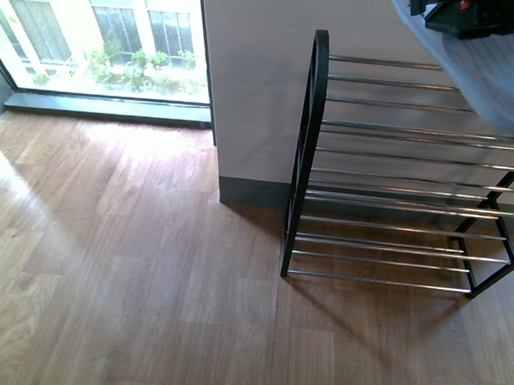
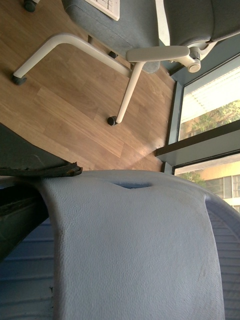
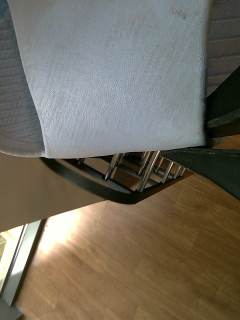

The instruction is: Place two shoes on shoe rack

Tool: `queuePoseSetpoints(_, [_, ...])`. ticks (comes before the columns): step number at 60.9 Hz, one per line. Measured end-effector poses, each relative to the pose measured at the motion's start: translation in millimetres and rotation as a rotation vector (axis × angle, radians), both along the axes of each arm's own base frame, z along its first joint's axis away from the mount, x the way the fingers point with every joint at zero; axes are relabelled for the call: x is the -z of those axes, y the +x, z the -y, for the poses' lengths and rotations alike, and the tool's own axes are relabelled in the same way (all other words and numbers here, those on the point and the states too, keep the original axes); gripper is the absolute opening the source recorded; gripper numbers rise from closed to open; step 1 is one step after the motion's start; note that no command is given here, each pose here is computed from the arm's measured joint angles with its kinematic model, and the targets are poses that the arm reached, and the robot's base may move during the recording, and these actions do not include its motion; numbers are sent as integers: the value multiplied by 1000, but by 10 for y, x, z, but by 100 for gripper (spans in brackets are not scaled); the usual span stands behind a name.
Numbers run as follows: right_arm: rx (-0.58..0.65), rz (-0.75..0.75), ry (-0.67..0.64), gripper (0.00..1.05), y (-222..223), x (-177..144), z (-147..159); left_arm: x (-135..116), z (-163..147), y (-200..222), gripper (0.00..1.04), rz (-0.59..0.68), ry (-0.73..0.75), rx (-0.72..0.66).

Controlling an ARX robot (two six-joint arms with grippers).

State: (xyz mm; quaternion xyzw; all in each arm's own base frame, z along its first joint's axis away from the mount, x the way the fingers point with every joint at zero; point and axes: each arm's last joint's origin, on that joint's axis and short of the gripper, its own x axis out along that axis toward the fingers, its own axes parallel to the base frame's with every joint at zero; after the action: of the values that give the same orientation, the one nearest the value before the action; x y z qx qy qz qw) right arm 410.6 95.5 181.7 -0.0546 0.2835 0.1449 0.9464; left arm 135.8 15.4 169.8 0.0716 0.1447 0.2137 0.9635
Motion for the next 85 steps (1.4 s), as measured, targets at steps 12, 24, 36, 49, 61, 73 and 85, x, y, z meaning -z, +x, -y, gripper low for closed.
queuePoseSetpoints(12, [99, -75, 31, 2, 482, 221, -17, 0, 0, 0, 2, 0, 0, 0])
queuePoseSetpoints(24, [214, -158, 39, 2, 737, 487, 229, 0, 0, 0, 2, 0, 0, 0])
queuePoseSetpoints(36, [309, -148, 7, 2, 944, 603, 408, 0, 0, 0, 2, 0, 0, 0])
queuePoseSetpoints(49, [334, -114, -25, 2, 1107, 581, 425, 0, 0, 0, 2, 0, 0, 0])
queuePoseSetpoints(61, [337, -110, -49, 8, 1134, 588, 470, 0, 0, 0, 2, 0, 0, 0])
queuePoseSetpoints(73, [347, -97, -38, 39, 1141, 585, 513, 0, 0, 0, 2, 0, 0, 0])
queuePoseSetpoints(85, [367, -120, -11, 71, 1044, 503, 538, 0, 0, 0, 2, 0, 0, 0])
